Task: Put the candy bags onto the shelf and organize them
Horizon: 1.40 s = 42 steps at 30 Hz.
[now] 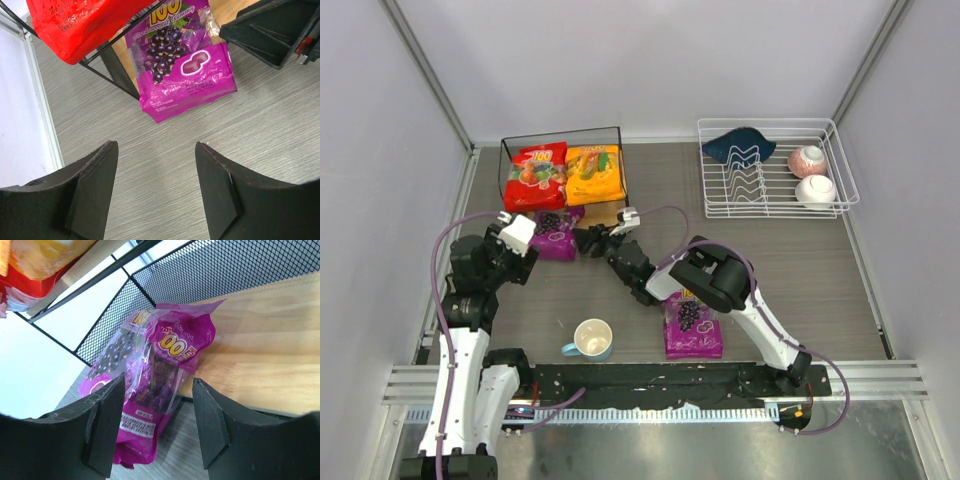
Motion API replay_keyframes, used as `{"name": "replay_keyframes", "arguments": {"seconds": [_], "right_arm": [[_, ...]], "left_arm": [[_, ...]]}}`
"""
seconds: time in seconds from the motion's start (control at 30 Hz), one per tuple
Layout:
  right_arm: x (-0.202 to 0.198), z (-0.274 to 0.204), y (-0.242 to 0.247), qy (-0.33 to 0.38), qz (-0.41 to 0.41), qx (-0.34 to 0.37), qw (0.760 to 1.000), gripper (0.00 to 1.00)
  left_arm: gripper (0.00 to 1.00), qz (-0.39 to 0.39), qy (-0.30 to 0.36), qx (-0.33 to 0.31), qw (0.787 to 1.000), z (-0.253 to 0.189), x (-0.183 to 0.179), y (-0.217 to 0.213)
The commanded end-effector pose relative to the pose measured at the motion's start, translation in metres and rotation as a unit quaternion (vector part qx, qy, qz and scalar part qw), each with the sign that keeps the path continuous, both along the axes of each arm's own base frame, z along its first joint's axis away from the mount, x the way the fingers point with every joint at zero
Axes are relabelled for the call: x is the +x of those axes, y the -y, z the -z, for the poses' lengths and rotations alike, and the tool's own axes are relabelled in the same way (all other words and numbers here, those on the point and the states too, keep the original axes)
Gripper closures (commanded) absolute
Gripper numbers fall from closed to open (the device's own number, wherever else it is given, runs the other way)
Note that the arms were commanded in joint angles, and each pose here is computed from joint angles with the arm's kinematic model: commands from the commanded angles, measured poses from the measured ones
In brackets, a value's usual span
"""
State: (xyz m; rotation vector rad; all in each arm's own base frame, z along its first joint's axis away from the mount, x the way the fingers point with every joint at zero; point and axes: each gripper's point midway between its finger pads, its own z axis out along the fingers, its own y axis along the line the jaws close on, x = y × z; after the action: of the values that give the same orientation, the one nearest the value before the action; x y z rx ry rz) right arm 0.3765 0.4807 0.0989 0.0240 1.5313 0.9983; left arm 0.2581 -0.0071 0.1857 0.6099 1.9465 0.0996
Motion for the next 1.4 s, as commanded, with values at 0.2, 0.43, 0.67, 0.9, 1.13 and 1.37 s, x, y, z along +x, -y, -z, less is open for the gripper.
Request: {"name": "replay_keyframes", "arguments": {"seconds": [0.2, 0.43, 0.67, 0.9, 1.13, 1.37], "right_arm": [[-0.029, -0.076, -0.003, 0.012, -0.041, 0.119, 0.992, 0.31], [-0.031, -0.062, -0.012, -0.037, -0.039, 0.122, 0.991, 0.19], [-0.033, -0.053, -0.021, -0.061, -0.038, 0.114, 0.991, 0.22], [-0.037, -0.045, -0.026, -0.075, -0.045, 0.11, 0.99, 0.29], [-0.037, -0.042, -0.039, -0.084, -0.06, 0.113, 0.988, 0.33], [-0.038, -0.032, -0.044, -0.098, -0.066, 0.11, 0.987, 0.36]], "left_arm": [[0.33, 0.015, 0.022, -0.006, 1.0, -0.018, -0.004, 0.005], [0.32, 0.019, 0.019, -0.007, 1.0, -0.016, -0.006, 0.007], [0.32, 0.022, 0.019, -0.004, 1.0, -0.017, -0.006, 0.007], [0.32, 0.023, 0.016, 0.001, 1.0, -0.014, -0.006, 0.006], [0.32, 0.024, 0.016, 0.005, 1.0, -0.013, -0.006, 0.006], [0.32, 0.023, 0.016, 0.011, 1.0, -0.013, -0.006, 0.004]]}}
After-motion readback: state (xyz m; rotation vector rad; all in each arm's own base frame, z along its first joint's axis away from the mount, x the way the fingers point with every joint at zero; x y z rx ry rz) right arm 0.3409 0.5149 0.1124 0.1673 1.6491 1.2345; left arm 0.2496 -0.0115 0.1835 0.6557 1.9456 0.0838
